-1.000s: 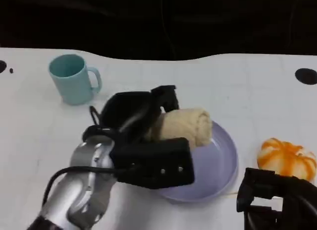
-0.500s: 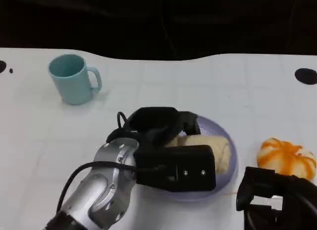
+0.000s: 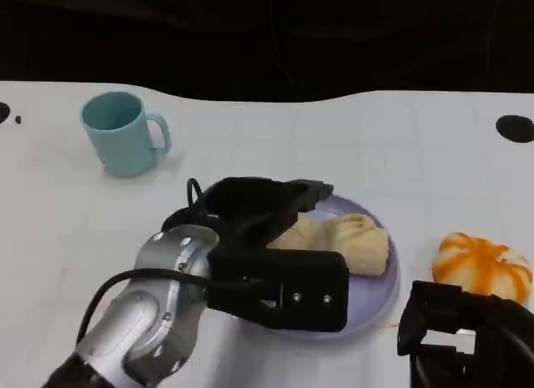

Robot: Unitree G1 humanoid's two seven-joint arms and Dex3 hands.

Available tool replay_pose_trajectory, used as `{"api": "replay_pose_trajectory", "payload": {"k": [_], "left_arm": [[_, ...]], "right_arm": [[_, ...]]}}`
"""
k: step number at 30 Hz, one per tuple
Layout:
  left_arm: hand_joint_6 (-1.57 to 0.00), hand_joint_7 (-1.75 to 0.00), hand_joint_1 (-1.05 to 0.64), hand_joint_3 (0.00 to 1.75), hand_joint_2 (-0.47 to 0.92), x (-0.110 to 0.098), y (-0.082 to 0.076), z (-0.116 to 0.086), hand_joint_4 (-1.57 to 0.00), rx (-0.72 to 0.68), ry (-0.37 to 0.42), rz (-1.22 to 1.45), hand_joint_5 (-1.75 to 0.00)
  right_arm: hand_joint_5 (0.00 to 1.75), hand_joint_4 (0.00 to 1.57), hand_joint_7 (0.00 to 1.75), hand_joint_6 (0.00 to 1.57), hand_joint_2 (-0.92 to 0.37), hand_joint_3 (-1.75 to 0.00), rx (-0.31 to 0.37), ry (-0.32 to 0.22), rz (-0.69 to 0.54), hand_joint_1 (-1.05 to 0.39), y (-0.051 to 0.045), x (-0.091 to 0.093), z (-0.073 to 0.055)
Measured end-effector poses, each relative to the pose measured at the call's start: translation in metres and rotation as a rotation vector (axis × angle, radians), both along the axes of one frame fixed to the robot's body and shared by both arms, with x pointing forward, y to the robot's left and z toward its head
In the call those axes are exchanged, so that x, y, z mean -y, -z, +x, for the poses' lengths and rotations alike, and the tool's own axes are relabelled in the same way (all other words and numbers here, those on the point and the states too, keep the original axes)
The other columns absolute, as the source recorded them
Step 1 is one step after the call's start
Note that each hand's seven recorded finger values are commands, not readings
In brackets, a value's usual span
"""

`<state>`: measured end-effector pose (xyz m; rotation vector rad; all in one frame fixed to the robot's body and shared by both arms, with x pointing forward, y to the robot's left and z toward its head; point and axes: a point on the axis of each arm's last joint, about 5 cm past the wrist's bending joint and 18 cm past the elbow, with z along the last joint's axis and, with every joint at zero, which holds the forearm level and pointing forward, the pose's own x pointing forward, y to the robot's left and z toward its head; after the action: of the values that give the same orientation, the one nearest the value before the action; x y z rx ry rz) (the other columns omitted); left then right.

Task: Grasp the towel on the left side of the plate with the left hand and place it into the plate.

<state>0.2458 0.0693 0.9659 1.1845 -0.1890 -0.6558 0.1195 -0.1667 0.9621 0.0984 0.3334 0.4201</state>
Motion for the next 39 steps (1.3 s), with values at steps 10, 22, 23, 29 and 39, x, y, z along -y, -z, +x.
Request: {"api": "replay_pose_trajectory", "payload": {"k": [10,22,23,29,39], "left_arm": [[-0.17,-0.02,-0.8,0.15,0.92,-0.035,-0.014,-0.012,-0.06,0.079,-0.007,0.035,-0.64],[-0.26,-0.03,-0.71,0.14,0.92,-0.096,-0.023,-0.044,-0.21,0.116,-0.087,0.005,-0.53],[-0.28,-0.03,-0.69,0.14,0.92,-0.1,-0.024,-0.047,-0.23,0.117,-0.094,-0.011,-0.51],[-0.61,-0.07,-0.33,0.17,0.92,-0.122,-0.02,-0.067,-0.63,0.053,-0.163,-0.288,-0.43],[-0.98,-0.75,-0.16,0.93,0.65,-0.133,0.004,-0.098,-0.86,-0.215,-0.351,-0.998,-1.29]], "right_arm": [[1.75,0.79,1.61,0.67,-0.51,-1.44,0.001,-0.007,0.002,0.08,0.0003,0.001,0.001],[1.75,0.8,1.62,0.66,-0.5,-1.45,0.005,-0.011,-0.005,0.08,-0.0002,0.0,0.003],[1.75,0.8,1.62,0.66,-0.51,-1.45,0.006,-0.012,-0.005,0.08,-0.0004,0.0,0.003],[1.75,0.8,1.62,0.67,-0.51,-1.44,0.009,-0.012,-0.007,0.08,-0.0009,0.0,0.004],[1.75,0.82,1.62,0.67,-0.49,-1.44,0.013,-0.017,-0.007,0.06,-0.0012,-0.001,0.005]]}}
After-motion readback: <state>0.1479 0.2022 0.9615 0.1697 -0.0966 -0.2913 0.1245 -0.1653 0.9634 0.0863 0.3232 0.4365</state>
